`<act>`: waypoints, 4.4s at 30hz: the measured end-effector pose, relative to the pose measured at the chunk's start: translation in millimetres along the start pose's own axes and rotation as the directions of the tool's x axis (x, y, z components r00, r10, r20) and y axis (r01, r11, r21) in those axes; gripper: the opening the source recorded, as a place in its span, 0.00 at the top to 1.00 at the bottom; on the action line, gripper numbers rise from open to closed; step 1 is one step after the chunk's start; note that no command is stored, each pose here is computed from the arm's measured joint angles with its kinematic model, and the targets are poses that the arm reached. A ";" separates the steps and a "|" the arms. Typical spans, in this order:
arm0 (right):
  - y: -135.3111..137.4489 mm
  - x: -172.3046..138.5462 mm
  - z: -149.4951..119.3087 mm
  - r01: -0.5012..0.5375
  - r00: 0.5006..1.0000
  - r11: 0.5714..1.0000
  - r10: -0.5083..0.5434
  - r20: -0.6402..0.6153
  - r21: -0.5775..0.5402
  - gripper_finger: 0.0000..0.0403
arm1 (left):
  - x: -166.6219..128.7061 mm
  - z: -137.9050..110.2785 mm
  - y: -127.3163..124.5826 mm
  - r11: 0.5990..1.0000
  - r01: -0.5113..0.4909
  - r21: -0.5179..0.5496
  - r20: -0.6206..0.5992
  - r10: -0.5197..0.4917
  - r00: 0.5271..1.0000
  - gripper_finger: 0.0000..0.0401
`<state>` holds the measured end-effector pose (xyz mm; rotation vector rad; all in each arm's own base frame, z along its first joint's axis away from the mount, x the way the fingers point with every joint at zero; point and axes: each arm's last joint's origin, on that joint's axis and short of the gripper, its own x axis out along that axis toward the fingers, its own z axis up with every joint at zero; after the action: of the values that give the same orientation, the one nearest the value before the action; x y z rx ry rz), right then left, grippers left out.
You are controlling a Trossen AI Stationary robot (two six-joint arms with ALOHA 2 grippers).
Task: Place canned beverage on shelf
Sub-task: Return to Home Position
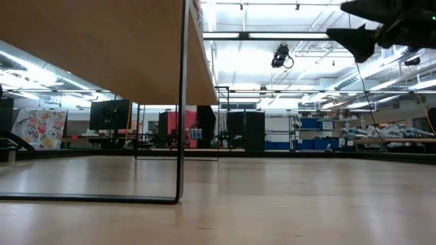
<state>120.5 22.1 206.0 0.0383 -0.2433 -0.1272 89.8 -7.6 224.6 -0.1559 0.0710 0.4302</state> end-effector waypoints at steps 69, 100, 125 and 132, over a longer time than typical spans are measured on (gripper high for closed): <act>-16.6 -23.8 -16.0 0.249 0.962 0.952 -0.264 -0.069 -0.178 0.14 | -10.9 -0.6 -11.7 0.951 0.302 0.067 -0.028 -0.301 0.953 0.80; -16.6 -23.8 -16.0 0.248 0.962 0.952 -0.264 -0.070 -0.177 0.14 | -10.9 -0.6 -11.8 0.951 0.303 0.067 -0.028 -0.302 0.953 0.80; -16.6 -23.8 -16.0 0.248 0.962 0.952 -0.264 -0.069 -0.177 0.14 | -11.0 -0.6 -11.8 0.951 0.303 0.067 -0.028 -0.302 0.953 0.80; -16.6 -23.8 -16.0 0.248 0.962 0.952 -0.264 -0.070 -0.177 0.14 | -11.0 -0.6 -11.8 0.950 0.304 0.067 -0.029 -0.303 0.953 0.80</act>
<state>99.4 9.1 183.9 -0.0914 -0.1332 -0.4036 84.8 -22.8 226.7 -0.0990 0.0783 0.1185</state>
